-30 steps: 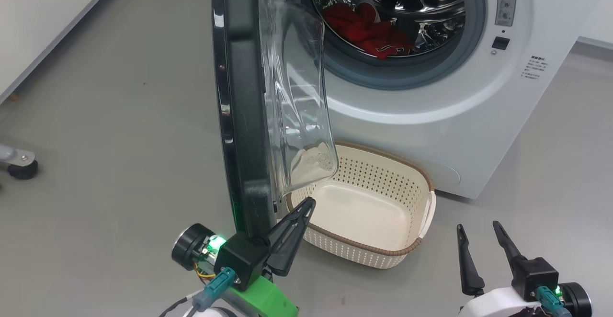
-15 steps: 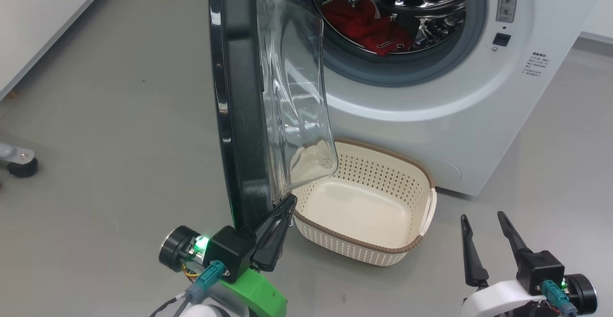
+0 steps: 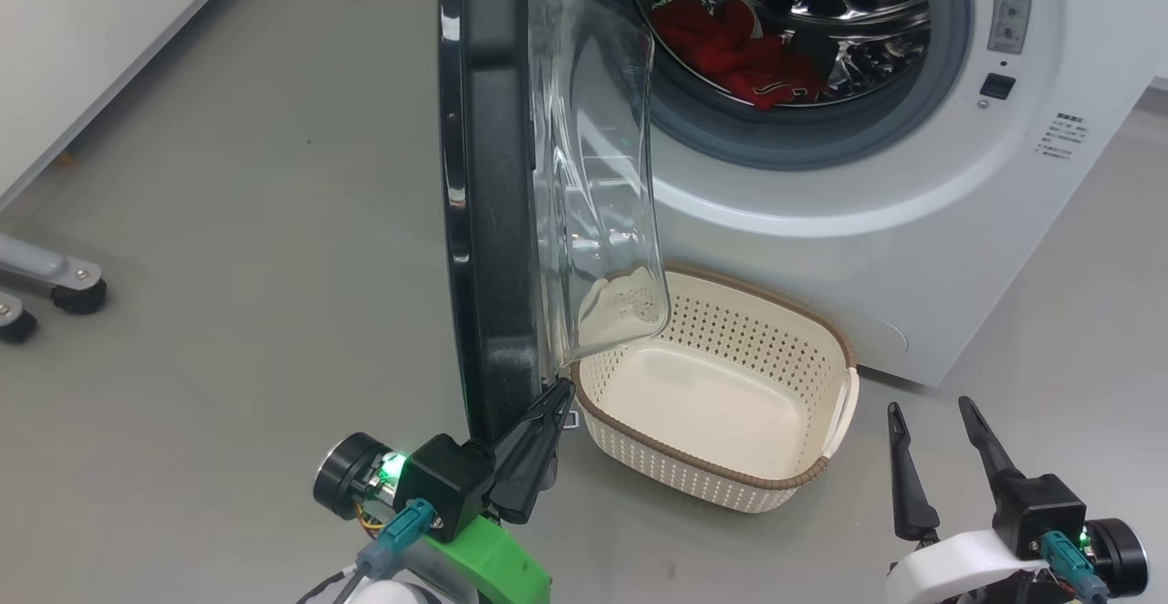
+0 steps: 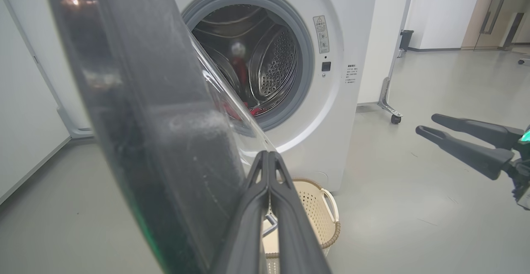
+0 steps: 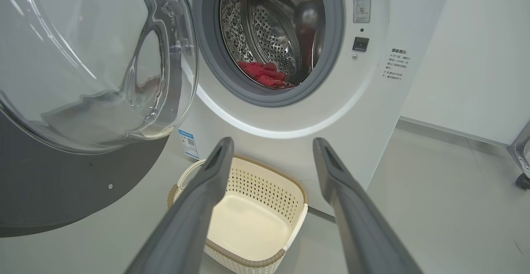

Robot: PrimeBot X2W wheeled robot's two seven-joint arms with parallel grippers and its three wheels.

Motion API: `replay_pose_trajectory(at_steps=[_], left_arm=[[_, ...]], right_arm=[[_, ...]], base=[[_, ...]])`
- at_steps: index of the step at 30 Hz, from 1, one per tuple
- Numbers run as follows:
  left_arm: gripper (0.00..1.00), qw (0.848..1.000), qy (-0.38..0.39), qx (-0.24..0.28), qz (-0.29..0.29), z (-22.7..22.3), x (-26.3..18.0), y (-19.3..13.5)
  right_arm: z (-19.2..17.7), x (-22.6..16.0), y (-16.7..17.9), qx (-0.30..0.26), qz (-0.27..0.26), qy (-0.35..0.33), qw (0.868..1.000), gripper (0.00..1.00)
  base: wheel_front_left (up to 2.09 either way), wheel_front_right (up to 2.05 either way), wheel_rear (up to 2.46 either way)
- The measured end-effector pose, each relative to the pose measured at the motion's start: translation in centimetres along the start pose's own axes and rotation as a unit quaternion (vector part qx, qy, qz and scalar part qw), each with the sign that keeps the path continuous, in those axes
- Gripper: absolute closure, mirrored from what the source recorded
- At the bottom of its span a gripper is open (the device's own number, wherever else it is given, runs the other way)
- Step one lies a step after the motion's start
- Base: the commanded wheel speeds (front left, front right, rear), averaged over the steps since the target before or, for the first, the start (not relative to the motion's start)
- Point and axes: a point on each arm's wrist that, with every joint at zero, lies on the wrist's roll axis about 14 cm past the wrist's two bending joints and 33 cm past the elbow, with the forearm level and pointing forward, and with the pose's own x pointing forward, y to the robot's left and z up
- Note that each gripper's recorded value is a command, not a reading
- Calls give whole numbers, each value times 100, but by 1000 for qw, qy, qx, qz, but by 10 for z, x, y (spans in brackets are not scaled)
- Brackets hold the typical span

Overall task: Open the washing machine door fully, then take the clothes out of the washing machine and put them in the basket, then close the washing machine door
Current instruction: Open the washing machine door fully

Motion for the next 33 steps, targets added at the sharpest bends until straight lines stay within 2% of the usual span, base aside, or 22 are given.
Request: replay_pose_trajectory(at_steps=[7, 12, 21, 33], left_arm=[[100, 1000, -2, -1, 16, -1, -6, 8], [100, 999, -5, 1, 50, -1, -13, 23], [100, 991, -14, 10, 132, 1, -31, 68], [100, 973, -8, 43, 226, 5, -58, 133]], right_arm=[[1, 4, 8, -2, 13, -2, 1000, 0], [6, 7, 17, -4, 29, -9, 1000, 0], [8, 9, 29, -2, 48, -11, 999, 0], [9, 10, 36, -6, 63, -14, 998, 0]], base=[[0, 0, 0], [0, 0, 0], [0, 0, 0], [0, 0, 0]])
